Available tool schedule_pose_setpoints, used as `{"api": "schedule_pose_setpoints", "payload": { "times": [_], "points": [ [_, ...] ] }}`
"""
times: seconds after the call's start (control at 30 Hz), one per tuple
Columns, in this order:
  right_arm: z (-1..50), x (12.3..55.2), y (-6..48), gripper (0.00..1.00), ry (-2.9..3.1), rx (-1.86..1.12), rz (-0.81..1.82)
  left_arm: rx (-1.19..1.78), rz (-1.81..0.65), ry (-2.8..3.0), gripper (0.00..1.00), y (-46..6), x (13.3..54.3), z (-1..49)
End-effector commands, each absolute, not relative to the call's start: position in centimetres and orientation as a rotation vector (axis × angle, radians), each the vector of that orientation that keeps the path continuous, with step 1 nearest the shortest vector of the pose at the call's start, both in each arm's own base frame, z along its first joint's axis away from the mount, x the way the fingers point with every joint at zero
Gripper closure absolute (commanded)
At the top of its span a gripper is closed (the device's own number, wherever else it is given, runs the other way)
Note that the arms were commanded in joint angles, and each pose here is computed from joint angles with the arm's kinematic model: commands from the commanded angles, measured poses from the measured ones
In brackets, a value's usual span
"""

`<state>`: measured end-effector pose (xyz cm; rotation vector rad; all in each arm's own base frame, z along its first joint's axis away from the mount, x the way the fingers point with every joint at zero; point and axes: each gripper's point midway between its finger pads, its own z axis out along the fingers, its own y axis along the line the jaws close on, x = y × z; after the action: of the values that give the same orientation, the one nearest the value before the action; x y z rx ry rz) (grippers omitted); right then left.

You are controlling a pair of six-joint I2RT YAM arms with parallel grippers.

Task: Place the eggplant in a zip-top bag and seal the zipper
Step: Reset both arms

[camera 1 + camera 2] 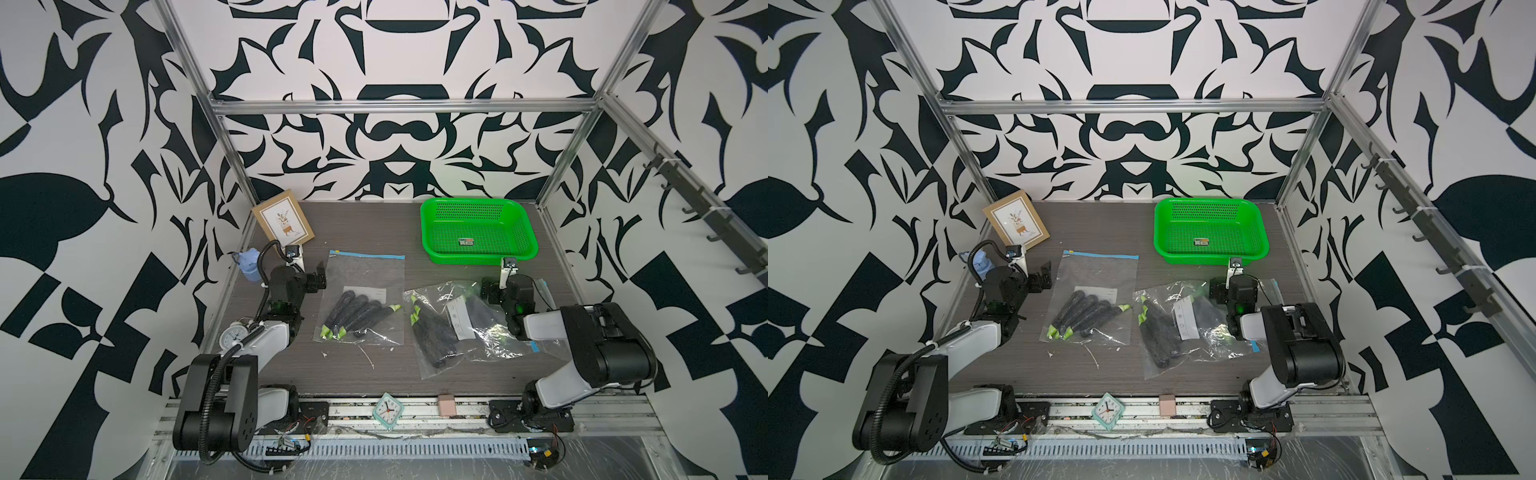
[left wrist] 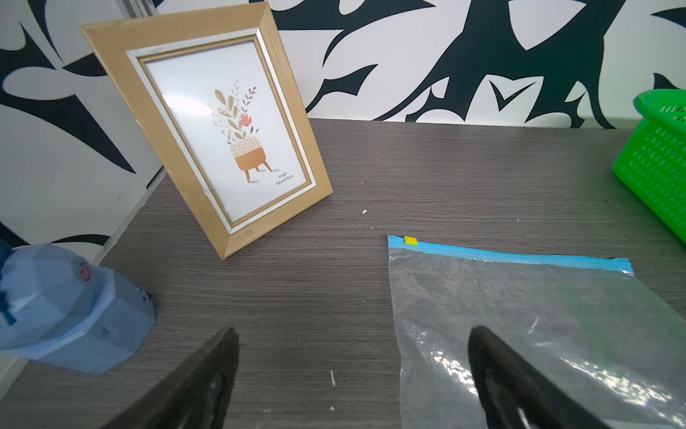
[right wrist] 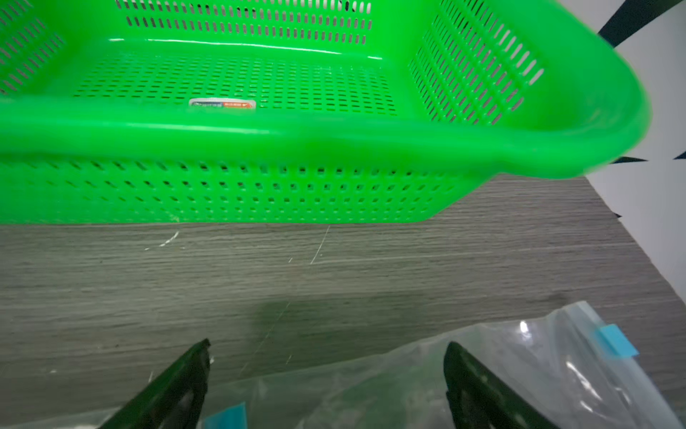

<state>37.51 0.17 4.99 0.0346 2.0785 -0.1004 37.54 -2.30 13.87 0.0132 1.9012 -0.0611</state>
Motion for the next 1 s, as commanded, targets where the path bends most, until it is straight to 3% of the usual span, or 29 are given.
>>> {"api": "schedule_pose_setpoints", "payload": {
  "times": [0.0,0.3,0.97],
  "points": [
    [7.7,38.8,0.8,0.01,1.962,0.005,-0.066,0.017,-0.049,1.864,0.01,-2.0,37.2,13.6],
    [7.8,38.8,1.2,0.01,1.959,-0.014,-0.047,0.031,-0.034,1.896,0.01,-1.5,39.1,8.8],
    [7.8,38.8,1.1,0.01,1.958,-0.012,-0.049,0.019,-0.047,1.922,0.01,-1.5,39.3,8.7]
  ]
}}
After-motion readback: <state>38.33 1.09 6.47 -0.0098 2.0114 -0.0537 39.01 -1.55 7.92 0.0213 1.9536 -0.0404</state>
